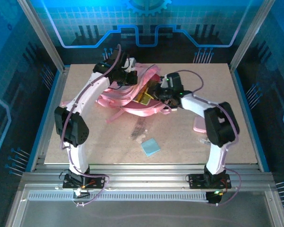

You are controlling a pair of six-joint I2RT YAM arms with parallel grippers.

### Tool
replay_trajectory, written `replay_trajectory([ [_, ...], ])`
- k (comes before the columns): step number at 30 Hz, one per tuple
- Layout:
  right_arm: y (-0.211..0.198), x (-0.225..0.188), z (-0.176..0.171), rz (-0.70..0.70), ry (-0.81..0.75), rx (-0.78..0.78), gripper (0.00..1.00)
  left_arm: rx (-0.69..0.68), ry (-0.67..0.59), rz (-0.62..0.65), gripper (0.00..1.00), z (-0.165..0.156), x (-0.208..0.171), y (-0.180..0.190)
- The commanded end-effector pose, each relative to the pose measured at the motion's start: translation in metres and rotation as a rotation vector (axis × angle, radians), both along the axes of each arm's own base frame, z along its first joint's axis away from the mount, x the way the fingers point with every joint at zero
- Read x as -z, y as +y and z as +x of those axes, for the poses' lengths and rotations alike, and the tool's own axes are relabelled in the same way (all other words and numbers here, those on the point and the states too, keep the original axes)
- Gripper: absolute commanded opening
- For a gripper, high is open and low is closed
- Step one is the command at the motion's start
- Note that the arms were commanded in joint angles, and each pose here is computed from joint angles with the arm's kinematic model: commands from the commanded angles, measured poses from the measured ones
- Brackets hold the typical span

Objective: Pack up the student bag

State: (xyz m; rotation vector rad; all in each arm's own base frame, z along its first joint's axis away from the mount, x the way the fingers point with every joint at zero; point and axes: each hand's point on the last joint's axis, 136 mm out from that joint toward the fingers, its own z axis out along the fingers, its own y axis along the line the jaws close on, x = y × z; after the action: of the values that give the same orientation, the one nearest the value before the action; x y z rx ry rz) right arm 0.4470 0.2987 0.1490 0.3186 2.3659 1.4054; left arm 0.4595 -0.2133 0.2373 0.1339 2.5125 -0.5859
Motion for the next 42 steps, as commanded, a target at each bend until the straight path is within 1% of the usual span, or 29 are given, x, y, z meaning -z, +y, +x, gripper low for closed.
replay_trajectory([
  [1,0.033,-0.018,0.031,0.138,-0.053,0.042,0.01,-0.039,-0.104,-0.088,0.0,0.001,-0.045,0.007],
  [3,0.045,-0.004,0.04,0.154,-0.015,0.061,0.03,-0.063,-0.1,-0.103,0.0,0.002,-0.042,0.012],
  [6,0.057,0.011,0.046,0.119,0.023,0.07,0.1,-0.107,-0.108,-0.101,0.0,0.006,-0.036,0.024],
  [7,0.058,0.012,0.046,0.111,0.022,0.072,0.15,-0.121,-0.105,-0.099,0.0,0.007,-0.032,0.028],
  [8,0.056,0.012,0.045,0.1,0.021,0.079,0.22,-0.131,-0.102,-0.1,0.0,0.008,-0.03,0.032],
  [9,0.051,0.01,0.044,0.084,0.014,0.086,0.35,-0.144,-0.097,-0.101,0.0,0.01,-0.026,0.035],
  [10,0.046,0.006,0.043,0.07,0.007,0.092,0.45,-0.153,-0.091,-0.098,0.0,0.011,-0.021,0.038],
  [12,0.034,0.002,0.036,0.04,0.013,0.091,0.53,-0.173,-0.084,-0.08,0.0,0.013,-0.012,0.045],
  [15,0.008,-0.011,0.021,-0.02,0.0,0.09,0.62,-0.201,-0.076,-0.025,0.0,0.014,0.003,0.057],
  [20,-0.041,-0.029,-0.011,-0.137,-0.021,0.077,0.66,-0.257,-0.034,0.012,0.0,0.011,0.031,0.077],
  [24,-0.087,-0.034,-0.035,-0.262,-0.047,0.096,0.67,-0.289,-0.013,0.092,0.0,0.007,0.049,0.096],
  [26,-0.111,-0.035,-0.044,-0.336,-0.066,0.117,0.7,-0.307,-0.002,0.138,0.0,0.003,0.057,0.106],
  [28,-0.137,-0.032,-0.048,-0.425,-0.081,0.147,0.72,-0.326,0.004,0.17,0.0,0.0,0.062,0.115],
  [30,-0.155,-0.028,-0.049,-0.486,-0.098,0.158,0.72,-0.338,0.013,0.188,0.0,-0.003,0.067,0.122],
  [33,-0.169,-0.022,-0.043,-0.534,-0.135,0.135,0.71,-0.341,0.026,0.181,0.0,-0.006,0.067,0.121],
  [35,-0.176,-0.016,-0.036,-0.578,-0.145,0.108,0.7,-0.331,0.042,0.126,0.0,-0.009,0.063,0.11],
  [36,-0.179,-0.013,-0.032,-0.606,-0.15,0.091,0.7,-0.312,0.043,0.083,0.0,-0.011,0.06,0.099],
  [37,-0.181,-0.008,-0.027,-0.629,-0.154,0.077,0.69,-0.293,0.043,0.051,0.03,-0.013,0.057,0.086],
  [39,-0.184,0.0,-0.019,-0.653,-0.148,0.06,0.67,-0.258,0.031,0.008,0.16,-0.017,0.051,0.061],
  [40,-0.185,0.004,-0.015,-0.654,-0.146,0.05,0.65,-0.246,0.023,-0.012,0.2,-0.02,0.049,0.049],
  [42,-0.183,0.012,-0.005,-0.647,-0.151,0.028,0.62,-0.221,0.013,-0.074,0.26,-0.026,0.048,0.02],
])
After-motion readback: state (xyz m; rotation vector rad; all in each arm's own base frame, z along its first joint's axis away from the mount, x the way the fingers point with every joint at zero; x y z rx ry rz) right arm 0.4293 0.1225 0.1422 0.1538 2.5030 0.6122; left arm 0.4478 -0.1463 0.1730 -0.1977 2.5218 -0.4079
